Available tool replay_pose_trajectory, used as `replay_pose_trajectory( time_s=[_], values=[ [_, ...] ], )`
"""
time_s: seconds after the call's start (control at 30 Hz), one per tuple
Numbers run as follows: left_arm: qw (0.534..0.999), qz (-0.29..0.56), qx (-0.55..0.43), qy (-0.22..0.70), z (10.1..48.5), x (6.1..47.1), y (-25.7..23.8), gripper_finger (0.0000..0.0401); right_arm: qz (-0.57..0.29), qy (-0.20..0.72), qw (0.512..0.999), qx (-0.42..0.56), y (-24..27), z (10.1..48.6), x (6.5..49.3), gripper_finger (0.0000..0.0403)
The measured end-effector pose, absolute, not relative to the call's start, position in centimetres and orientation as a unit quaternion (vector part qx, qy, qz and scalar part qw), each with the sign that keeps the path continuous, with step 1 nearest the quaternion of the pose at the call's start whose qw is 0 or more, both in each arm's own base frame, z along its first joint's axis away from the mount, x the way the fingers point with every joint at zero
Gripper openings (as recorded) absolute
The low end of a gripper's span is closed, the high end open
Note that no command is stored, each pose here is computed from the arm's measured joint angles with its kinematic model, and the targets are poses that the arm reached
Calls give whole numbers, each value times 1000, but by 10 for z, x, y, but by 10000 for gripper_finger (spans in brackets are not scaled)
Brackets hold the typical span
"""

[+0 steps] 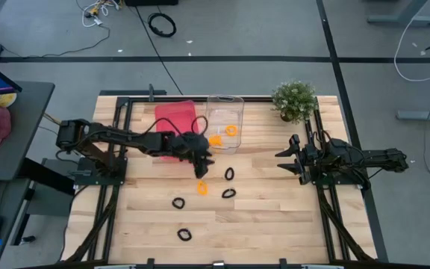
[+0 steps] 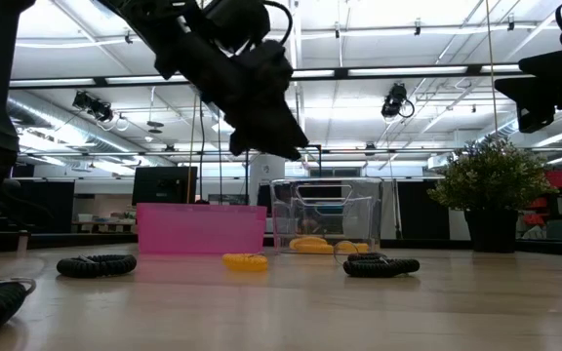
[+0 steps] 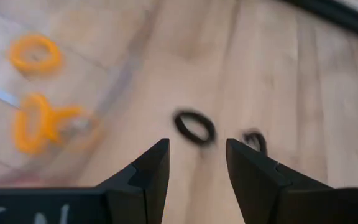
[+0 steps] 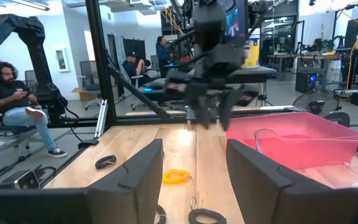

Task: Sort spring keychains
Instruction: Put the yellow spring keychain into the transparent bin

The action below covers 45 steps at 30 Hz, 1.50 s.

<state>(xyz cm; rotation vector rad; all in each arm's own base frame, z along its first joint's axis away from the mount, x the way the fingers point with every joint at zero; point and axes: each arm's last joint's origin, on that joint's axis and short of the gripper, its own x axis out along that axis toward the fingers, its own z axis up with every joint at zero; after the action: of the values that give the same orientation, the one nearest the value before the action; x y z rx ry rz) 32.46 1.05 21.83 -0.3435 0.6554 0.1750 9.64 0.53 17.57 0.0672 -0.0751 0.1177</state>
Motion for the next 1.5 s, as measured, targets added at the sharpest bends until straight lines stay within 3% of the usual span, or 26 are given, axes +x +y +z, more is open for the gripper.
replay_pose_trajectory(
  time_s=[0.4, 0.77, 1.13, 1.37, 1.5],
  values=[
    [913, -11, -63, 402, 208, 310, -54, 161, 59, -38, 997, 34, 5, 176, 96, 180],
    [913, -13, 31, 407, 195, 304, -94, 161, 59, -38, 997, 34, 5, 176, 96, 180],
    [869, -19, 43, 492, 127, 323, -92, 161, 59, -38, 997, 33, 5, 176, 96, 180],
    [859, -20, 18, 511, 116, 327, -83, 158, 59, -38, 997, 34, 5, 176, 96, 180],
    [858, -13, 8, 514, 115, 327, -82, 130, 59, -38, 997, 34, 5, 176, 96, 180]
  ],
)
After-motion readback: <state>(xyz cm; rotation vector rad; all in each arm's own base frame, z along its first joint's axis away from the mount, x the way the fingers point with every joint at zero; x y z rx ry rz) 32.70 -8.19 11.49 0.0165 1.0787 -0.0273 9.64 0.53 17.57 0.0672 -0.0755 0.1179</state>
